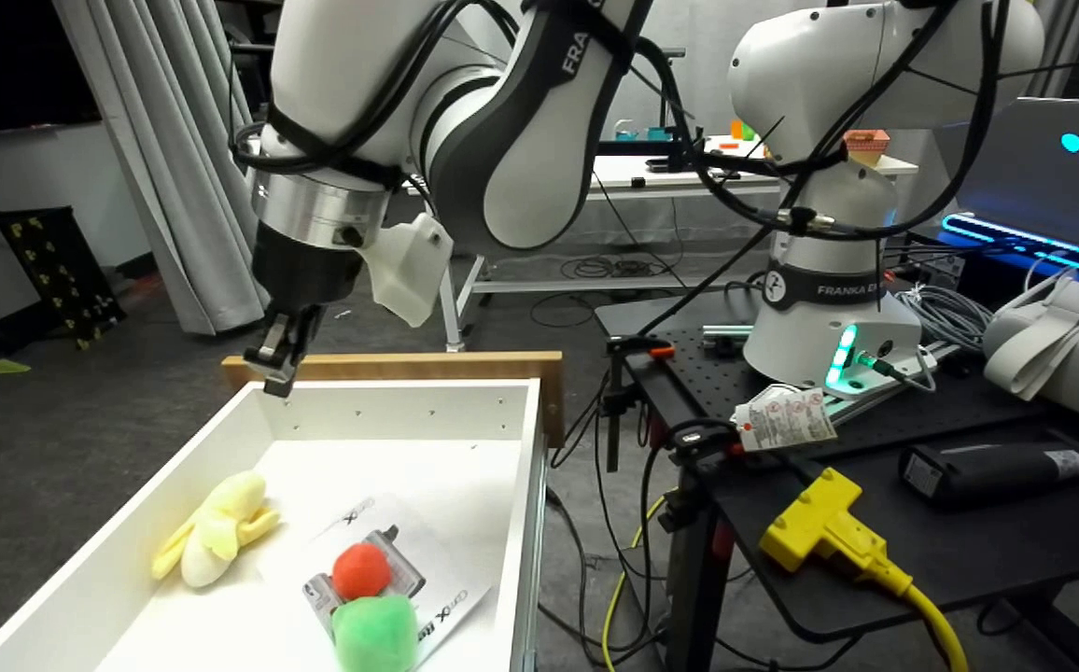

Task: Open the top drawer.

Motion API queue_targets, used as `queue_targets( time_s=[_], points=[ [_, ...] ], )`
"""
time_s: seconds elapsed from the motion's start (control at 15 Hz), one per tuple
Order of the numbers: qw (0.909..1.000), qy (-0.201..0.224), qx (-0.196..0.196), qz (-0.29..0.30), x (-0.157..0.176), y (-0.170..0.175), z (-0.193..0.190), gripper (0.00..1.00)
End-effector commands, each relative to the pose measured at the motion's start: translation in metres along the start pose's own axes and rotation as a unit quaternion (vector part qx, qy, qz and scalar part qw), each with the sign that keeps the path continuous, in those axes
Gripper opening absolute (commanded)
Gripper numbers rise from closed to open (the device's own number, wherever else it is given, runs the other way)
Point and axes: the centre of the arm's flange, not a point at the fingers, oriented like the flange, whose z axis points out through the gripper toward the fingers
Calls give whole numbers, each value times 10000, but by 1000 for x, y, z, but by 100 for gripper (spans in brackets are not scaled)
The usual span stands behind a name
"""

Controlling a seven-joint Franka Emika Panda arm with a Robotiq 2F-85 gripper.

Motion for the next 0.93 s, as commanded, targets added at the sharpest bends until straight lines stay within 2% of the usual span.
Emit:
queue_targets(
  time_s=[0.0, 0.33, 0.6, 0.67, 0.87],
  points=[
    [9976, -77, 520, -461, -3, -4, -21, 27],
    [9907, -167, 896, -1008, -8, -14, -35, 63],
    [9867, -178, 978, -1289, -10, -14, -41, 94],
    [9858, -190, 978, -1349, -10, -13, -42, 99],
    [9840, -209, 968, -1480, -10, -10, -42, 100]
  ],
)
